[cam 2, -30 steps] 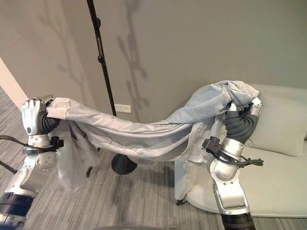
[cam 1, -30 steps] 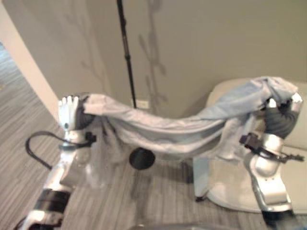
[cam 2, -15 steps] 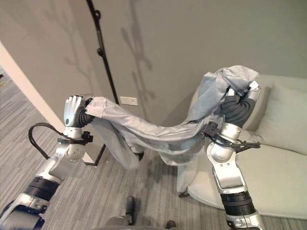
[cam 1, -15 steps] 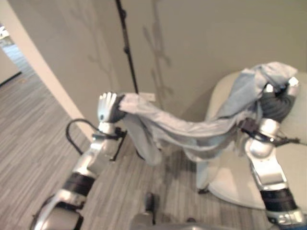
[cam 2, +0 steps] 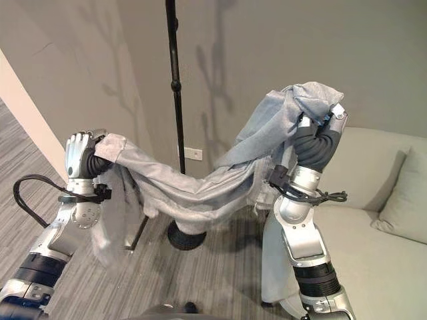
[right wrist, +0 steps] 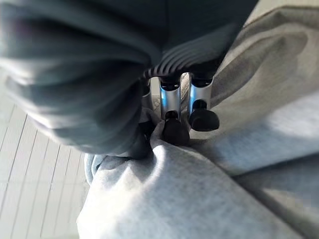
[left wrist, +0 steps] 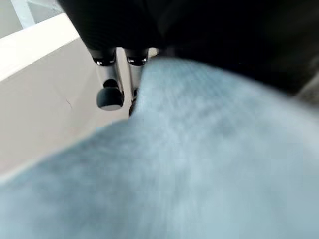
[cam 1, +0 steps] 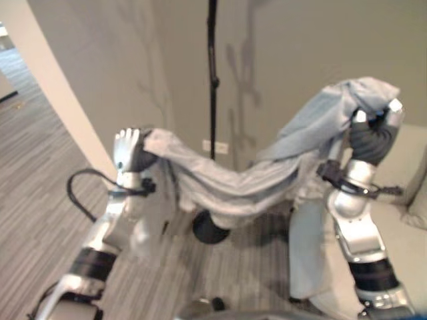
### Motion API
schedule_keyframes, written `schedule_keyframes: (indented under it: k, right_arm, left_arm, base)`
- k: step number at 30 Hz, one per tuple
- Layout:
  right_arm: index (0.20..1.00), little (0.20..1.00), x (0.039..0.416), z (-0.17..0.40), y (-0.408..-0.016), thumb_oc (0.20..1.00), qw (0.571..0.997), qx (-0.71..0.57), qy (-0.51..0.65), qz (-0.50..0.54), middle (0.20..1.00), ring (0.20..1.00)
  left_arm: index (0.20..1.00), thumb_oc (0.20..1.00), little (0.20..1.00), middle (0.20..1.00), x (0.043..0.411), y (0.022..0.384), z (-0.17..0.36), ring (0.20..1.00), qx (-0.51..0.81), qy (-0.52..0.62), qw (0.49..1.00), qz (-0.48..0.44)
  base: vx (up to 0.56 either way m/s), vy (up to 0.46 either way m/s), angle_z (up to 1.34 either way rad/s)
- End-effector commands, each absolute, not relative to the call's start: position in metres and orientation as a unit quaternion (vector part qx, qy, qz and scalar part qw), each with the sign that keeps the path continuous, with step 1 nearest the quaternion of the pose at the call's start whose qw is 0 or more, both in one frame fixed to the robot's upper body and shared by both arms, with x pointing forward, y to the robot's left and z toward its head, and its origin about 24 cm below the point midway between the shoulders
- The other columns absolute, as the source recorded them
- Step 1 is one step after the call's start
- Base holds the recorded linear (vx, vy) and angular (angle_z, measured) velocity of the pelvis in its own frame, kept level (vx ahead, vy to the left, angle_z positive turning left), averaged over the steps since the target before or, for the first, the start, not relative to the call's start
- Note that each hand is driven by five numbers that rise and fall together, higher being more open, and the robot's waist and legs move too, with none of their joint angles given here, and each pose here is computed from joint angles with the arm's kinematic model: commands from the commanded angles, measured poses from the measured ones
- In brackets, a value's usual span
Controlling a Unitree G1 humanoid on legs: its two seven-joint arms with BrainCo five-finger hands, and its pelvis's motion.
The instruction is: Hang the clothes on the sofa on the clothes rack.
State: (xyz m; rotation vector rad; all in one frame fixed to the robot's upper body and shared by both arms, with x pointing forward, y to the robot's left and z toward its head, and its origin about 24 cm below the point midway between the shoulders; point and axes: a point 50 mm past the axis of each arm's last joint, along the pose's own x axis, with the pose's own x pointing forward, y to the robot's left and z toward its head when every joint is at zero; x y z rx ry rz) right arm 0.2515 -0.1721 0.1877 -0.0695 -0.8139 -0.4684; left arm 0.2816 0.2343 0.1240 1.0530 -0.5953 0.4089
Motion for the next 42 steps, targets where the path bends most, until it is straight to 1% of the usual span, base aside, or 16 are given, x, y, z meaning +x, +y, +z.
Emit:
schedule_keyframes:
  k: [1,5,9,10,12,14,18,20,21,22,23,27,30,32,35,42]
  right_arm:
    - [0.2,0.2,0.236,0.212,-0.185,0.2,0.853,-0.042,-0.462,-0.239,0.2,0.2]
    - [0.2,0.2,0.233,0.219,-0.196,0.2,0.836,-0.055,-0.474,-0.269,0.2,0.2]
    - [0.2,0.2,0.235,0.223,-0.219,0.2,0.801,-0.148,-0.477,-0.331,0.2,0.2]
    - [0.2,0.2,0.237,0.224,-0.232,0.2,0.785,-0.204,-0.471,-0.348,0.2,0.2]
    - [0.2,0.2,0.242,0.224,-0.25,0.2,0.775,-0.234,-0.458,-0.366,0.2,0.2]
    - [0.2,0.2,0.25,0.235,-0.285,0.2,0.757,-0.284,-0.443,-0.388,0.2,0.2]
    - [0.2,0.2,0.252,0.256,-0.304,0.2,0.739,-0.308,-0.446,-0.399,0.2,0.2]
    - [0.2,0.2,0.252,0.256,-0.304,0.2,0.739,-0.308,-0.446,-0.4,0.2,0.2]
    - [0.2,0.2,0.251,0.267,-0.314,0.2,0.713,-0.325,-0.453,-0.424,0.2,0.2]
    - [0.2,0.2,0.249,0.276,-0.32,0.2,0.697,-0.348,-0.453,-0.434,0.2,0.2]
    - [0.2,0.2,0.25,0.28,-0.32,0.2,0.695,-0.347,-0.455,-0.436,0.2,0.2]
    - [0.2,0.2,0.256,0.277,-0.319,0.2,0.711,-0.338,-0.443,-0.429,0.2,0.2]
    - [0.2,0.2,0.271,0.265,-0.323,0.2,0.74,-0.353,-0.398,-0.412,0.2,0.2]
    - [0.2,0.2,0.277,0.264,-0.326,0.2,0.746,-0.358,-0.384,-0.41,0.2,0.2]
    - [0.2,0.2,0.298,0.263,-0.337,0.2,0.759,-0.375,-0.333,-0.415,0.2,0.2]
    - [0.2,0.2,0.325,0.287,-0.358,0.2,0.761,-0.39,-0.264,-0.445,0.2,0.2]
  left_arm:
    - [0.2,0.2,0.2,0.2,0.275,0.233,0.157,0.2,0.477,-0.35,0.779,0.207]
    - [0.2,0.2,0.2,0.2,0.28,0.227,0.168,0.2,0.489,-0.37,0.765,0.198]
    - [0.2,0.2,0.2,0.2,0.295,0.226,0.212,0.2,0.543,-0.435,0.677,0.239]
    - [0.2,0.2,0.2,0.2,0.3,0.227,0.234,0.2,0.574,-0.457,0.632,0.247]
    - [0.2,0.2,0.2,0.2,0.308,0.228,0.256,0.2,0.604,-0.472,0.59,0.254]
    - [0.2,0.2,0.2,0.2,0.321,0.239,0.286,0.2,0.66,-0.46,0.535,0.259]
    - [0.2,0.2,0.2,0.2,0.331,0.247,0.3,0.2,0.688,-0.433,0.52,0.262]
    - [0.2,0.2,0.2,0.2,0.331,0.246,0.3,0.2,0.688,-0.434,0.52,0.262]
    - [0.2,0.2,0.2,0.2,0.331,0.243,0.31,0.2,0.71,-0.442,0.486,0.254]
    - [0.2,0.2,0.2,0.2,0.332,0.245,0.308,0.2,0.721,-0.432,0.481,0.248]
    - [0.2,0.2,0.2,0.2,0.333,0.242,0.31,0.2,0.719,-0.437,0.481,0.247]
    - [0.2,0.2,0.2,0.2,0.339,0.245,0.302,0.2,0.729,-0.416,0.493,0.23]
    - [0.2,0.2,0.2,0.2,0.35,0.256,0.279,0.2,0.733,-0.357,0.538,0.212]
    - [0.2,0.2,0.2,0.2,0.355,0.261,0.272,0.2,0.737,-0.338,0.547,0.207]
    - [0.2,0.2,0.2,0.2,0.367,0.273,0.271,0.2,0.739,-0.285,0.565,0.234]
    - [0.2,0.2,0.2,0.2,0.382,0.3,0.276,0.2,0.742,-0.178,0.579,0.287]
  base:
    - [0.31,0.041,0.32]
    - [0.3,-0.094,0.64]
    - [0.38,-0.171,0.71]
    - [0.41,-0.192,0.81]
    - [0.43,-0.271,0.84]
    - [0.37,-0.422,0.94]
    - [0.09,-0.12,0.54]
    - [0.13,0.026,0.2]
    - [0.28,0.121,0.16]
    - [0.32,0.146,0.16]
    - [0.23,0.111,0.14]
    - [0.18,0.047,0.03]
    - [0.14,0.018,-0.2]
    - [0.08,0.008,-0.07]
    - [0.1,0.009,0.05]
    - [0.04,0.011,0.06]
